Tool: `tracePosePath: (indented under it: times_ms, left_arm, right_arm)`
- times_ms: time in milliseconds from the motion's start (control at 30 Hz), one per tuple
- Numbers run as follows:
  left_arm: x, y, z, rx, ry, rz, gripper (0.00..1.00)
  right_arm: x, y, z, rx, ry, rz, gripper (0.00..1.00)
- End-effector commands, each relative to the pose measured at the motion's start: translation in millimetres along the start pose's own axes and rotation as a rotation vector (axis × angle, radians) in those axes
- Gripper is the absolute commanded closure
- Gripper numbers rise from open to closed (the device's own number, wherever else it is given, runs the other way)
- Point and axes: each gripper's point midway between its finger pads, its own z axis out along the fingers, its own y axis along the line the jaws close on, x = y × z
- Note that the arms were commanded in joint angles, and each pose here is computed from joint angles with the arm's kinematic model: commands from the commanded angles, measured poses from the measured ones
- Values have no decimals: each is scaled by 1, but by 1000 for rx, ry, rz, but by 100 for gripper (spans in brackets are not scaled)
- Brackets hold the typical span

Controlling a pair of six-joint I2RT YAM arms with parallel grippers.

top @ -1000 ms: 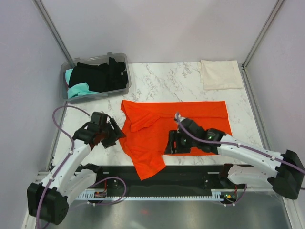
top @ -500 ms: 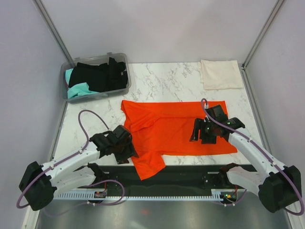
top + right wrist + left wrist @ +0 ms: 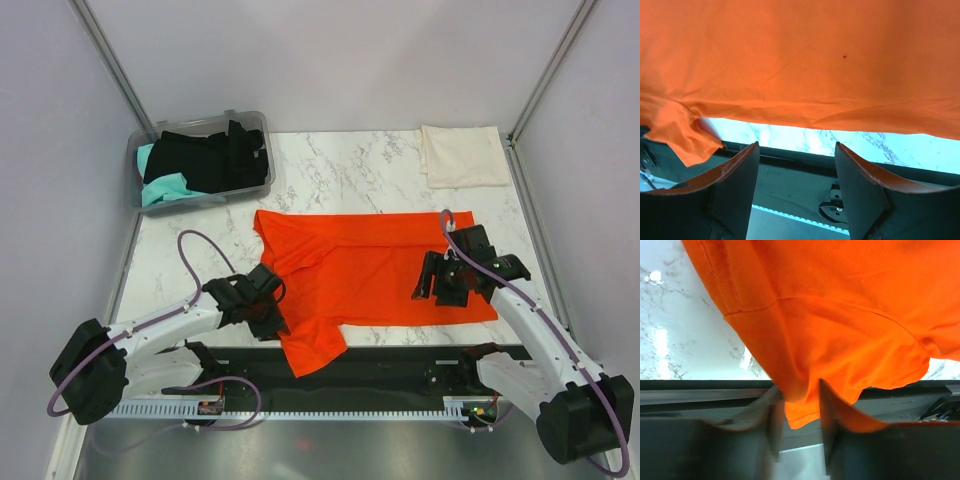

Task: Fold and stack the t-shirts
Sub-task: Fold the tshirt

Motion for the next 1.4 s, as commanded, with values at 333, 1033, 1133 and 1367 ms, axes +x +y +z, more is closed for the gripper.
tracePosePath:
  times_ms: [333, 1033, 1133, 1367]
  left_arm:
    - [-15, -40, -15, 93, -31, 200, 98]
    - [-26, -77, 5, 252, -12, 463, 98]
    - [-32, -77, 0, 266, -29, 458, 98]
    - [-31, -73, -2, 279, -23, 418, 98]
  right_arm:
    - [-34, -92, 1, 323, -120, 399, 47]
    - [-13, -177, -15, 672, 17, 712, 54]
    - [-15, -181, -11, 687, 10, 724, 54]
    - [-15, -182, 11, 645, -13, 766, 54]
